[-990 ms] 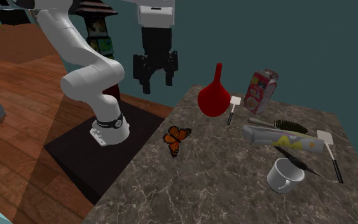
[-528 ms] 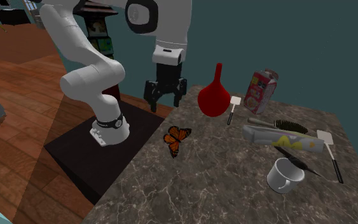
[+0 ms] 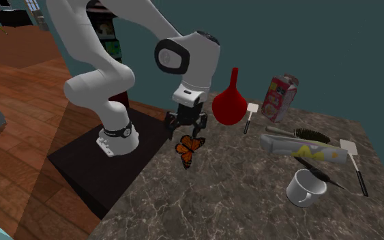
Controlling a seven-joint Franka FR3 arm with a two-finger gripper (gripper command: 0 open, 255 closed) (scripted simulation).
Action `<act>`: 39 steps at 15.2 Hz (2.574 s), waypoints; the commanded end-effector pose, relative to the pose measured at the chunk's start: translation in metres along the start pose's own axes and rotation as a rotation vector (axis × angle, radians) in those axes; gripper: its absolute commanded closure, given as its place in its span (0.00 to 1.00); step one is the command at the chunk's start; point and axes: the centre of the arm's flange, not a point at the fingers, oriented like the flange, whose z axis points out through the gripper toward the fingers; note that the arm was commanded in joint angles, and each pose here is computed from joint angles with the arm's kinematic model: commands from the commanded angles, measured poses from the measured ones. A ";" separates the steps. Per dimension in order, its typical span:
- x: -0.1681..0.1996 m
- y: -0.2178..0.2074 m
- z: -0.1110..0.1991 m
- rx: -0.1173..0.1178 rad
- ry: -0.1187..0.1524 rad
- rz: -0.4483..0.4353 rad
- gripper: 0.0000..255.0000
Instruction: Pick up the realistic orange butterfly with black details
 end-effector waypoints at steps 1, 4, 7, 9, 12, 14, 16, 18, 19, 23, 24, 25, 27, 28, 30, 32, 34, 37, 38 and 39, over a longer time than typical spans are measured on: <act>-0.002 -0.016 0.022 -0.018 -0.020 0.076 0.00; 0.000 -0.035 0.058 -0.047 -0.050 0.180 0.00; 0.003 -0.050 0.089 -0.070 -0.075 0.267 0.00; 0.002 -0.053 0.099 -0.070 -0.075 0.267 0.00; 0.002 -0.057 0.114 -0.070 -0.075 0.267 0.00; 0.001 -0.060 0.125 -0.070 -0.075 0.267 0.00; 0.001 -0.061 0.128 -0.070 -0.075 0.267 0.00; 0.001 -0.060 0.127 -0.070 -0.075 0.267 1.00; 0.001 -0.060 0.127 -0.070 -0.075 0.267 1.00; 0.001 -0.060 0.127 -0.070 -0.075 0.267 1.00; 0.001 -0.060 0.127 -0.070 -0.075 0.267 1.00; 0.001 -0.060 0.127 -0.070 -0.075 0.267 1.00; 0.001 -0.059 0.122 -0.070 -0.075 0.267 1.00; 0.002 -0.058 0.117 -0.070 -0.075 0.267 1.00; 0.002 -0.055 0.107 -0.070 -0.075 0.267 1.00; 0.002 -0.052 0.097 -0.070 -0.075 0.267 1.00; 0.003 -0.050 0.087 -0.070 -0.075 0.267 1.00; 0.003 -0.046 0.072 -0.070 -0.075 0.267 1.00; 0.003 -0.044 0.066 -0.070 -0.075 0.267 1.00; 0.004 -0.043 0.061 -0.070 -0.075 0.267 1.00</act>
